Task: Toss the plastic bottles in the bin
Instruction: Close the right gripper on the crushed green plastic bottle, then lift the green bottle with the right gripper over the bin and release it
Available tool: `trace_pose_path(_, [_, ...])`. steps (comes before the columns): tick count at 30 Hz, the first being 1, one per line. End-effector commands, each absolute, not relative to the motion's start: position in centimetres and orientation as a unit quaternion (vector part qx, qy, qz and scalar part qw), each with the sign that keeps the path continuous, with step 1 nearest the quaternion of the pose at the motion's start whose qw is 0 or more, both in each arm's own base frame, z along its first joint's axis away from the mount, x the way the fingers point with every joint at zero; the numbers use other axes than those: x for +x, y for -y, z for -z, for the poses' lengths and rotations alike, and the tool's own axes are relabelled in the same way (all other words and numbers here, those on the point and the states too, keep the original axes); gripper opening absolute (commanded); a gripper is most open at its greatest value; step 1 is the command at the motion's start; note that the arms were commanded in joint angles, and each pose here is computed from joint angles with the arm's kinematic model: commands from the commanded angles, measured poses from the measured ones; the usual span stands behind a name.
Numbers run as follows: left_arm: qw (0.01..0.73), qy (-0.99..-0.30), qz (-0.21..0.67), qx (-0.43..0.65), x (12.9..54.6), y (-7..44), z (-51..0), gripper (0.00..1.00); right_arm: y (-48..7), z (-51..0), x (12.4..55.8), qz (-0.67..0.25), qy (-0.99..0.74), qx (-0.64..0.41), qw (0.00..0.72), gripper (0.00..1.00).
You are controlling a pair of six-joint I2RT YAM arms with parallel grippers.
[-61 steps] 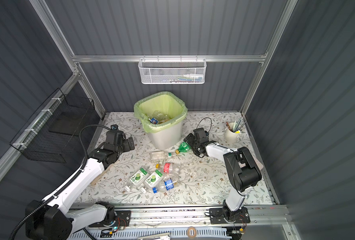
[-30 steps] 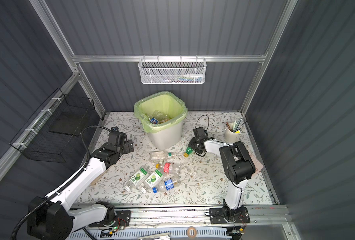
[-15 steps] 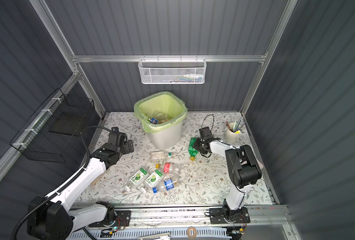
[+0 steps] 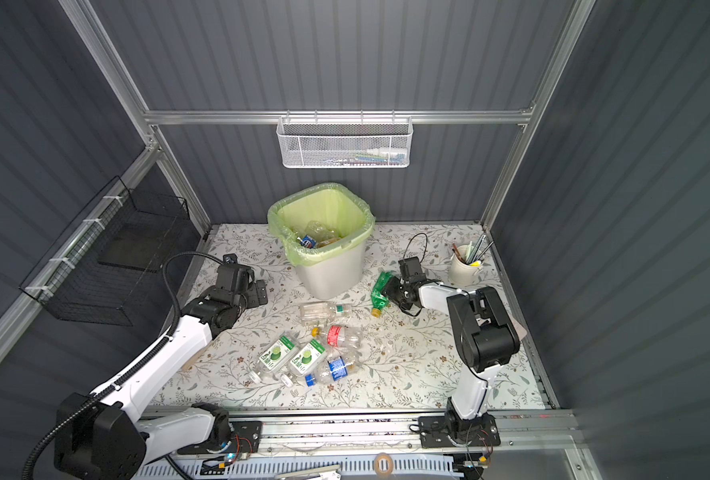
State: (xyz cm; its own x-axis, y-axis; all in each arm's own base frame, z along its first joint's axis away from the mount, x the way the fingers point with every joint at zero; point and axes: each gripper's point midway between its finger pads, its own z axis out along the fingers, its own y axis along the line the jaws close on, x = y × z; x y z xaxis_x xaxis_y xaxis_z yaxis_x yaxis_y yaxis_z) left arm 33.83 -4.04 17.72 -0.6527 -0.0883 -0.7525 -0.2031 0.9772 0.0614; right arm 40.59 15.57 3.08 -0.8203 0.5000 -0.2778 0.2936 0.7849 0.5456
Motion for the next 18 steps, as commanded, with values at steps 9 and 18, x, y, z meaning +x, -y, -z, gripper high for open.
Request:
trace_pose_path(9, [0.402,-0.91,-0.068,-0.076,33.9,4.3,-17.3,1.0,-13.4,-4.6,39.6,-0.181,-0.929,0.231,0.226,0.76])
trace_pose_path(18, [0.398,-0.912,-0.073,-0.074,33.7,4.2,-16.7,1.0,-15.0,-6.5,40.7,-0.175,-0.928,0.212,0.25,0.89])
